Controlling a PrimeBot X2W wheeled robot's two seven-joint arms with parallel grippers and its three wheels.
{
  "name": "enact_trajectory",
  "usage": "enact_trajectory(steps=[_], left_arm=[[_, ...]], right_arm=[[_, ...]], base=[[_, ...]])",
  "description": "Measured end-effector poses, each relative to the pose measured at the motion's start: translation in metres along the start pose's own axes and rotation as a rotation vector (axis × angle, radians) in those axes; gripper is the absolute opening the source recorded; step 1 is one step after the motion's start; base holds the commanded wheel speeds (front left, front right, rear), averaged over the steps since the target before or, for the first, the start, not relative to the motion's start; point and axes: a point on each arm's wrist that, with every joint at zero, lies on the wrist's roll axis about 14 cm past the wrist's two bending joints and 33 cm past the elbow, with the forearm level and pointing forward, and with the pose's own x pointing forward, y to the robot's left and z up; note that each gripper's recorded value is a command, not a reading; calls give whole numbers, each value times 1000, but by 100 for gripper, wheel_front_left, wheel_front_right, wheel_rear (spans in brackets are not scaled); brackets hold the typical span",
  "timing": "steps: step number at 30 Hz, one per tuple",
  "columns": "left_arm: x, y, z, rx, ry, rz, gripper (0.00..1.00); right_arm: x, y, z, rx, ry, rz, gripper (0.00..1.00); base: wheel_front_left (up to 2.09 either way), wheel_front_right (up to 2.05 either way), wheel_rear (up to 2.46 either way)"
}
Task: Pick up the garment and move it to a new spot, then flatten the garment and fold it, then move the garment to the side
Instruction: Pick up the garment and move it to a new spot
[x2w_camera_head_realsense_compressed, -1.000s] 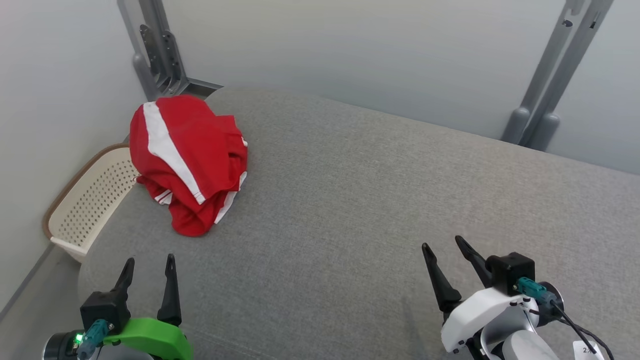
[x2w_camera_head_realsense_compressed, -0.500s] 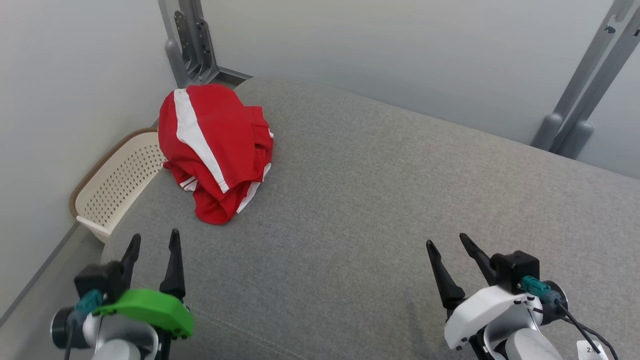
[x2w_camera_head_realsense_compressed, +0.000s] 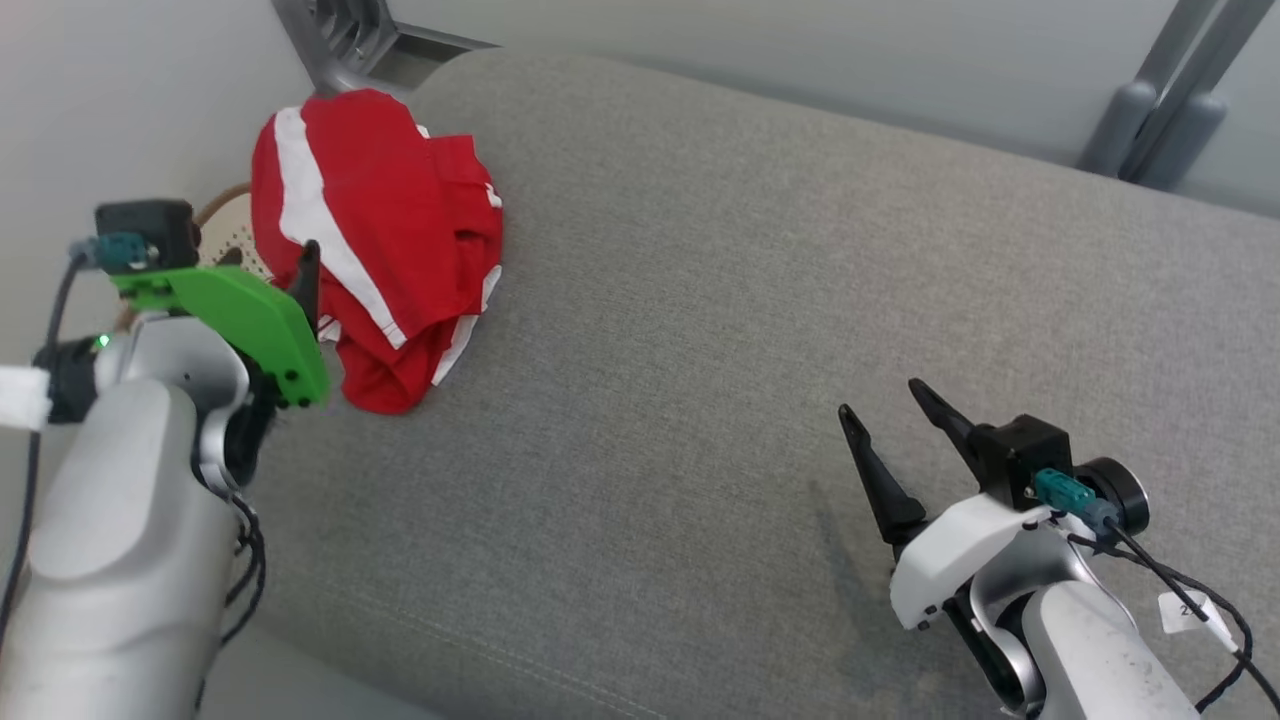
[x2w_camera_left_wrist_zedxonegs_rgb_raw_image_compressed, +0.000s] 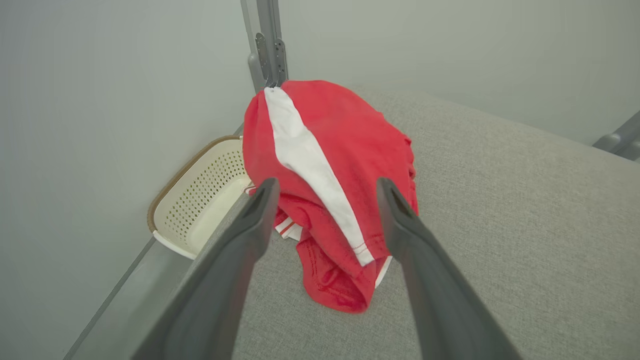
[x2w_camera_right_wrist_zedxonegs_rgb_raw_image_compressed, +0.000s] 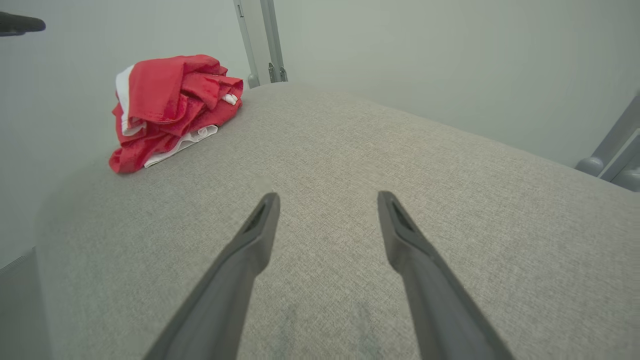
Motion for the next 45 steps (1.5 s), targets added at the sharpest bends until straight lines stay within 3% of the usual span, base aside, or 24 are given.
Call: enact_trajectory(steps=[6,17,22,23,24,25,34,45], left_arm=[[41,-12,-1,51,147,-8,100],[84,-18,-62,75,439,67,100],[95,-21,-74,86,451,84,100],[97,-21,-74,90,441,91,45],[99,-20,-73,99,426,98,8],[100,-20,-71,103,412,98,0],[95,-26,-38,100,264,74,0],[62,-82,111,252,-218,-82,0]], right_arm=[[-2,-25,-21,8,62,-30,100],[-18,-59,-53,41,144,-98,100],[-27,-69,-62,49,169,-126,100],[-28,-70,-64,50,172,-130,100],[-29,-71,-64,52,174,-133,100],[-29,-71,-64,52,175,-134,100],[-26,-57,-55,52,152,-109,100],[-48,-38,-30,68,75,-142,100]], base=[[0,0,0],[0,0,0],[0,0,0],[0,0,0],[0,0,0],[0,0,0],[0,0,0],[0,0,0]])
